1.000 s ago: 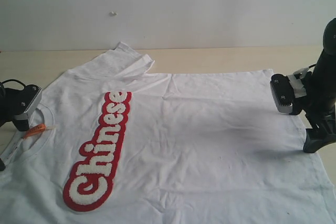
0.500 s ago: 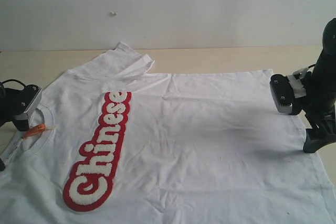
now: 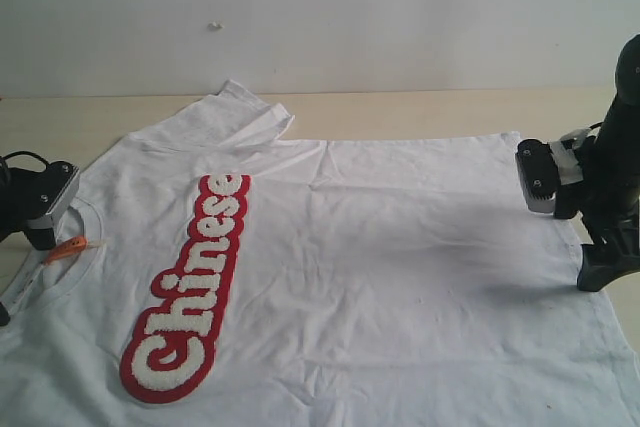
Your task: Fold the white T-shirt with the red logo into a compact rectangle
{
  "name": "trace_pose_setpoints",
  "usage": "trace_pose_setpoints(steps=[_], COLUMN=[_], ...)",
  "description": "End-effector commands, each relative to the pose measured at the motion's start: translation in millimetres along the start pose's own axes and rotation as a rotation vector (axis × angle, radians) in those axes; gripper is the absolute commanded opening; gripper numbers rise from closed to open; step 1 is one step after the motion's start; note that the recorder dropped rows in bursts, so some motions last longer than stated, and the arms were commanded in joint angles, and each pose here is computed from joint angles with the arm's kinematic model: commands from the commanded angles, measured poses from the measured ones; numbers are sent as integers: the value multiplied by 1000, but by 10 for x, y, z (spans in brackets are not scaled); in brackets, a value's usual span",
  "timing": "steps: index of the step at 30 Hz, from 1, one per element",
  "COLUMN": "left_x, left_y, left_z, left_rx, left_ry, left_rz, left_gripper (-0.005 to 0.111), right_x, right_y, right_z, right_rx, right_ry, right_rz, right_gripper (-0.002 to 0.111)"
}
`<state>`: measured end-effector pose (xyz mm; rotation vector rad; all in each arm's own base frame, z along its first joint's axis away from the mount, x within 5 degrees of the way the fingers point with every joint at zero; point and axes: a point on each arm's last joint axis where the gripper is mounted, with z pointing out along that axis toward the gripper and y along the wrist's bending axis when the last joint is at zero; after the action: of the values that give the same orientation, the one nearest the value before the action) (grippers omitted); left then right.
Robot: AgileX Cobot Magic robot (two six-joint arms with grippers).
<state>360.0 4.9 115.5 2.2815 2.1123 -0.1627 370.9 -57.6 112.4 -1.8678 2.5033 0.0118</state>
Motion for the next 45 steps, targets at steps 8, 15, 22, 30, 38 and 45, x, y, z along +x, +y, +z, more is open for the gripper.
trace_pose_setpoints(steps=[8,15,22,30,38,45], left_x=[4,4,4,4,4,4], left_y=[17,17,17,17,17,17], left_z=[39,39,39,39,39,39], left_rx=[-5,-5,-5,-5,-5,-5], left_ry=[3,3,3,3,3,3], left_rz=[-7,-7,-7,-7,-7,-7], left_gripper=[105,105,105,105,105,105], right_x=[47,67,79,73,52,36], right_y=[-15,37,139,139,125,130], right_z=[201,201,187,187,191,190], right_rx=[-18,-77,-196,-195,-175,-180], right_ry=[35,56,52,47,35,19], right_rz=[42,-35,-194,-180,-63,-33], right_gripper=[96,49,0,0,0,0])
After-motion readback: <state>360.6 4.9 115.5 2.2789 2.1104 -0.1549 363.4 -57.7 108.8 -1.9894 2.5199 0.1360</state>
